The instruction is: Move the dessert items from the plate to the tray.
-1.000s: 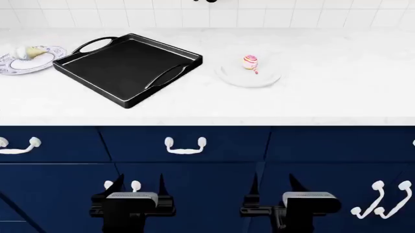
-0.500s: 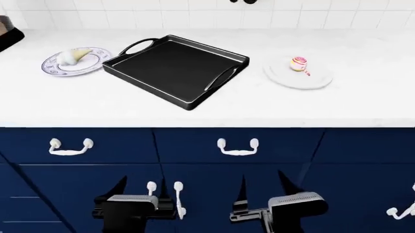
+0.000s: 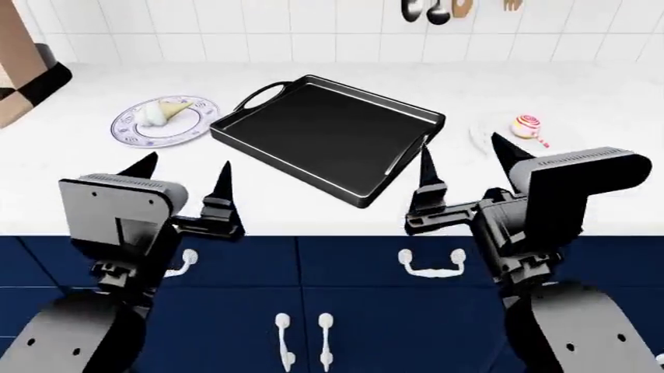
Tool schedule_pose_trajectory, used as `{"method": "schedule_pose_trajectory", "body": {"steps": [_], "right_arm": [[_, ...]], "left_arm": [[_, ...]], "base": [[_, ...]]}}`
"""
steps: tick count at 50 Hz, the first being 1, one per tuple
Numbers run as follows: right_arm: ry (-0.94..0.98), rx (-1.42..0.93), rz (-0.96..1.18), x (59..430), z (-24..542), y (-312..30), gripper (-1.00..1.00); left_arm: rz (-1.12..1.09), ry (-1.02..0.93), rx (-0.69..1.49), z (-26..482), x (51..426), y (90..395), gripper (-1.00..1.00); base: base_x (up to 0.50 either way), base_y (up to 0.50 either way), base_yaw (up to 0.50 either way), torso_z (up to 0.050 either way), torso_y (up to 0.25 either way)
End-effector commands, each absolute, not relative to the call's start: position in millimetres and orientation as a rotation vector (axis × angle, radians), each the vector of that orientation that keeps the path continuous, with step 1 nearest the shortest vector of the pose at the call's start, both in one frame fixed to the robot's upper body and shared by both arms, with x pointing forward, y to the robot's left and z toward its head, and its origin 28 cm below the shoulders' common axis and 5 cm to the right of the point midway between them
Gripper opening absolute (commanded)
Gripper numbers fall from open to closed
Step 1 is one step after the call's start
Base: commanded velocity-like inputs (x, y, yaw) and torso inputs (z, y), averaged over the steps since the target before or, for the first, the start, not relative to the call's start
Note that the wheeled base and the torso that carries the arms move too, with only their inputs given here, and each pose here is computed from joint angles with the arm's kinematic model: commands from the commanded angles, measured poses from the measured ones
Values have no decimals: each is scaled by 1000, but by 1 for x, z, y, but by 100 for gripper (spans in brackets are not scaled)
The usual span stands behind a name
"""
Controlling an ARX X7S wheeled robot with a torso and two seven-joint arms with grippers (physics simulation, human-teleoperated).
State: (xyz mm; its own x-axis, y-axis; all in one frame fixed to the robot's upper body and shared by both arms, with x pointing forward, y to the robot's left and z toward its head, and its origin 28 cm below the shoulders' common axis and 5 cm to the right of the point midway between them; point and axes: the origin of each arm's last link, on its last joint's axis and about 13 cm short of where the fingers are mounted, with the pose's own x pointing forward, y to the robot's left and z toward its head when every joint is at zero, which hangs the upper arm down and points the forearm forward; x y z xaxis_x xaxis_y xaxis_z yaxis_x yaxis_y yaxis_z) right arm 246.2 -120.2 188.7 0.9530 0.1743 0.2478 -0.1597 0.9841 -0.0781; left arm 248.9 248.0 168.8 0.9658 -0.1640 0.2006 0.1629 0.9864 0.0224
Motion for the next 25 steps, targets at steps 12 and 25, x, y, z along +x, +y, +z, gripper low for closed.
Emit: {"method": "schedule_pose_trajectory", "body": {"steps": [12, 25], "right_arm": [[-33, -42, 277, 259, 318, -173, 100], [-68, -32, 250, 259, 339, -177, 100]], "left_arm": [[-234, 32, 66, 310, 278, 308, 100], [-176, 30, 114, 334, 273, 319, 100]], "base": [[272, -7, 0, 50, 0], [500, -12, 0, 50, 0]]}}
